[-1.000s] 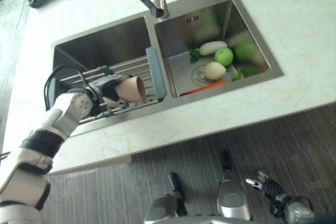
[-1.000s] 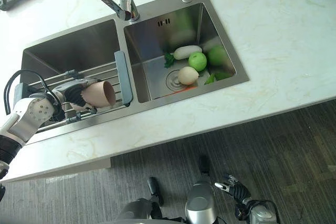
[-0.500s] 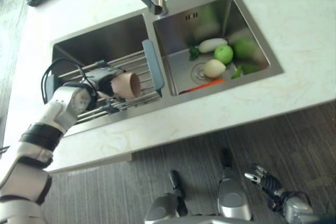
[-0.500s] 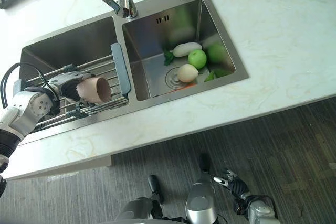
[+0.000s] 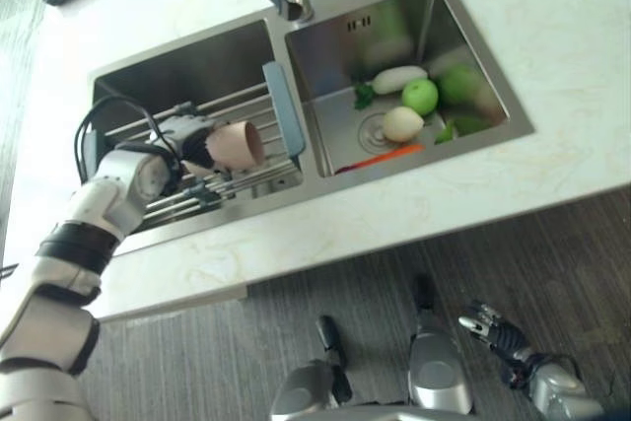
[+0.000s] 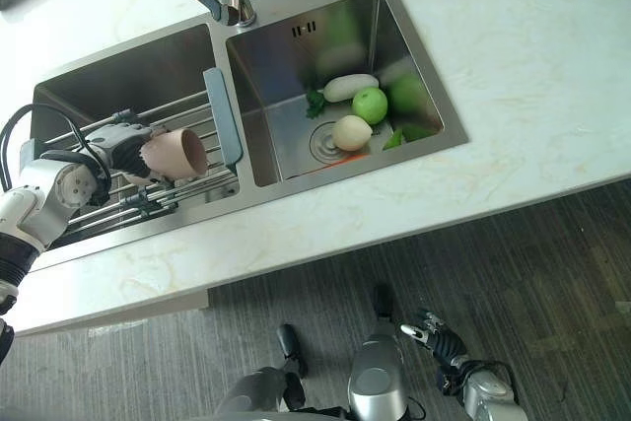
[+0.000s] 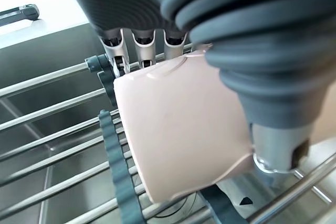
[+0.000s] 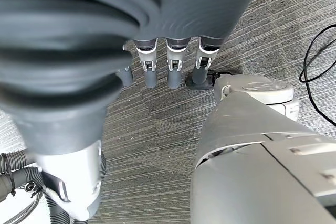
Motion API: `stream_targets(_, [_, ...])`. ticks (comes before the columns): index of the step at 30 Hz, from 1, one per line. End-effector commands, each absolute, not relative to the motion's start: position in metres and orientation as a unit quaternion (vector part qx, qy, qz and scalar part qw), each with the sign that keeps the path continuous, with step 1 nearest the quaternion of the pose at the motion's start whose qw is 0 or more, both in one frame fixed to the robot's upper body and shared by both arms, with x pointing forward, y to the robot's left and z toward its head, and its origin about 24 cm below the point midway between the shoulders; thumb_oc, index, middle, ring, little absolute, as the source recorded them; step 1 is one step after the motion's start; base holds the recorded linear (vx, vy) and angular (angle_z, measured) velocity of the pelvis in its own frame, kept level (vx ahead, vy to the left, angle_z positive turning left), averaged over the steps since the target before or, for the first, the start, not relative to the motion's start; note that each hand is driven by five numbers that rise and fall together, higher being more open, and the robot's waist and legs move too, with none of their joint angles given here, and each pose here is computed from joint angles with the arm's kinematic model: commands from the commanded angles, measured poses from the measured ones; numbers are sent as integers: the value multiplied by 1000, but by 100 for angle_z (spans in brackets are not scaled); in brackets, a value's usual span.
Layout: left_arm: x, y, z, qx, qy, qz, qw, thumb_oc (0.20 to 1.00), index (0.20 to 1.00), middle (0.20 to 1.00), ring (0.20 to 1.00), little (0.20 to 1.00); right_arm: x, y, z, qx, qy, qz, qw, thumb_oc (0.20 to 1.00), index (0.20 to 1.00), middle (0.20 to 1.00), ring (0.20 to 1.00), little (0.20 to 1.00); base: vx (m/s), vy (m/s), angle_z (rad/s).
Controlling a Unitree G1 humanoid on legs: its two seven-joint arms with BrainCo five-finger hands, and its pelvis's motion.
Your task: Place the dishes in the dishwasher.
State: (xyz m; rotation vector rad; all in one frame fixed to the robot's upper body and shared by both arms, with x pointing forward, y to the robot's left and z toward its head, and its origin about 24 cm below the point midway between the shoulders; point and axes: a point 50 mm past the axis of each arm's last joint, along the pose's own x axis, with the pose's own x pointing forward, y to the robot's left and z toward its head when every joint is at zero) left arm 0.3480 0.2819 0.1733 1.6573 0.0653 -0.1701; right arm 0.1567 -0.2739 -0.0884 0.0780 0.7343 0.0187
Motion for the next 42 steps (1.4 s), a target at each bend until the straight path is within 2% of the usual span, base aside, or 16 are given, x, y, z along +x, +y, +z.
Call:
stream_targets(1, [337, 312, 141, 763, 110, -55, 635, 200, 200, 200, 200, 200, 163, -259, -86, 63, 338, 23, 939, 1000, 1000, 1000, 1000, 1000, -8, -13, 6])
stream_targets(5, [337, 309, 159, 715, 33, 20, 698, 200, 200, 200, 200, 200, 158, -255, -90, 70, 341, 17, 937, 1000, 1000, 1000, 1000, 1000, -4, -9, 5])
stream_targets(8, [330, 309, 179, 639, -81, 121, 756, 200, 200, 200, 200, 200, 150, -249, -96, 80, 344, 13, 936, 1000, 1000, 1000, 1000, 1000, 3, -36, 4])
stream_targets(9, [321, 308, 189, 591, -165, 179, 769, 200, 200, 200, 200, 200, 145, -243, -100, 91, 345, 7, 934, 1000, 1000, 1000, 1000, 1000, -5, -59, 3])
stream_targets(11, [312, 306, 193, 564, -219, 215, 767, 200, 200, 200, 200, 200, 142, -239, -103, 97, 347, 5, 933, 1000, 1000, 1000, 1000, 1000, 10, -48, 4])
stream_targets(14, [292, 300, 203, 519, -331, 291, 732, 200, 200, 200, 200, 200, 135, -232, -109, 111, 353, -2, 929, 1000, 1000, 1000, 1000, 1000, 31, -41, 6])
stream_targets(16, [285, 299, 205, 509, -357, 312, 719, 200, 200, 200, 200, 200, 132, -230, -111, 115, 356, -3, 927, 1000, 1000, 1000, 1000, 1000, 47, -29, 4])
stream_targets(19, [266, 293, 205, 491, -426, 362, 668, 200, 200, 200, 200, 200, 122, -224, -116, 127, 370, -9, 920, 1000, 1000, 1000, 1000, 1000, 85, -15, 3])
stream_targets(25, [249, 288, 206, 478, -471, 382, 635, 200, 200, 200, 200, 200, 111, -219, -122, 137, 387, -16, 912, 1000, 1000, 1000, 1000, 1000, 79, -1, 8])
stream_targets(29, [238, 284, 207, 418, -497, 407, 642, 200, 200, 200, 200, 200, 106, -214, -127, 141, 396, -16, 907, 1000, 1000, 1000, 1000, 1000, 37, -2, 1])
stream_targets(35, [218, 275, 196, 327, -497, 391, 703, 200, 200, 200, 200, 200, 110, -207, -131, 149, 403, -22, 903, 1000, 1000, 1000, 1000, 1000, 30, -65, 17])
stream_targets(37, [210, 284, 190, 286, -459, 370, 755, 200, 200, 200, 200, 200, 115, -211, -131, 151, 403, -23, 902, 1000, 1000, 1000, 1000, 1000, 14, -89, 24])
stream_targets(40, [207, 296, 175, 249, -397, 371, 802, 200, 200, 200, 200, 200, 119, -214, -132, 140, 409, -5, 902, 1000, 1000, 1000, 1000, 1000, -33, -137, 14])
stream_targets(42, [207, 300, 171, 242, -383, 376, 809, 200, 200, 200, 200, 200, 120, -215, -132, 136, 411, 1, 902, 1000, 1000, 1000, 1000, 1000, -68, -170, 12])
